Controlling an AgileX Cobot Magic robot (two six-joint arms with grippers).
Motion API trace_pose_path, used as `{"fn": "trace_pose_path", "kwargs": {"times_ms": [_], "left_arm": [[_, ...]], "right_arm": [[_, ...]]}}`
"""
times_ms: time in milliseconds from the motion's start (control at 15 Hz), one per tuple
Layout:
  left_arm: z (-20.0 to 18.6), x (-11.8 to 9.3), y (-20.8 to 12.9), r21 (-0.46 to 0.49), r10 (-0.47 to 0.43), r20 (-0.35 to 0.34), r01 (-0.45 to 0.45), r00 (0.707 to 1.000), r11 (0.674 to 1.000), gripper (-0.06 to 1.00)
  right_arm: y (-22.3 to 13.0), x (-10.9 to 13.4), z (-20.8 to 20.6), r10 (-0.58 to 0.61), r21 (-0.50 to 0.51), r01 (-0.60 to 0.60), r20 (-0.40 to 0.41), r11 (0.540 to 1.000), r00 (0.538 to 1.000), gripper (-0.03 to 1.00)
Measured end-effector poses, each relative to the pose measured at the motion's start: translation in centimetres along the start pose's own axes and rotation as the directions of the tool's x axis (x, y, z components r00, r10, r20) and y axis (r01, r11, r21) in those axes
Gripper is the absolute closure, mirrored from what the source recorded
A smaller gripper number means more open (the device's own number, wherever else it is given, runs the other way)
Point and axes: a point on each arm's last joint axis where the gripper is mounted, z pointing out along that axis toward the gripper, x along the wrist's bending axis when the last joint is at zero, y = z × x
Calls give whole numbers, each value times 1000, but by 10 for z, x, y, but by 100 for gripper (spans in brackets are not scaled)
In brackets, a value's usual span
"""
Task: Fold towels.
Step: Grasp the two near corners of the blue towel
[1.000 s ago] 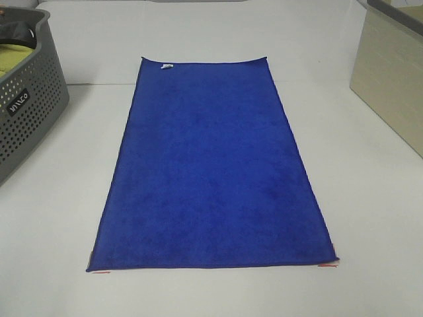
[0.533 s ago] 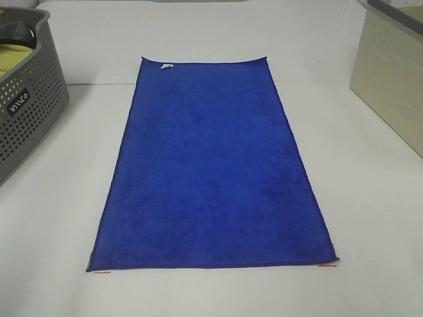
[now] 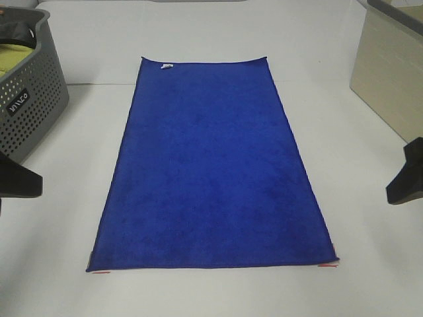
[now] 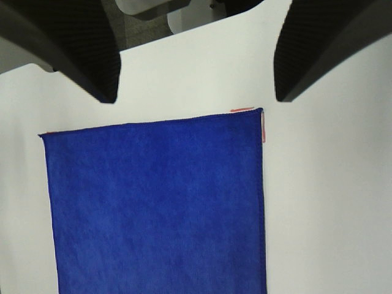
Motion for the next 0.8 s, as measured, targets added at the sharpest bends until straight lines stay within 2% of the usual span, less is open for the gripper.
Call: {"fn": "trace_pose_path", "kwargs": {"times_ms": [200, 400, 600, 733, 800], "left_arm": [[38, 15, 5, 110, -40, 28, 37, 999, 993, 27], [67, 27, 6, 161, -73, 56, 63, 996, 985, 27], [82, 37, 6, 173, -59, 40, 52, 997, 984, 27], [98, 50, 4, 185, -69, 2, 67, 998, 980, 27], [104, 53, 3, 193, -71, 4, 69, 997, 979, 27]], "right_arm": [[9, 2, 34, 11, 107, -3, -79, 994, 997, 21], [15, 4, 56, 38, 131, -19, -143, 991, 989, 21], [18, 3, 70, 45, 138, -24, -156, 990, 987, 21], [21, -3, 92, 30, 146, -10, -135, 989, 990, 21], [22, -5, 99, 27, 144, -9, -128, 990, 991, 21]]}}
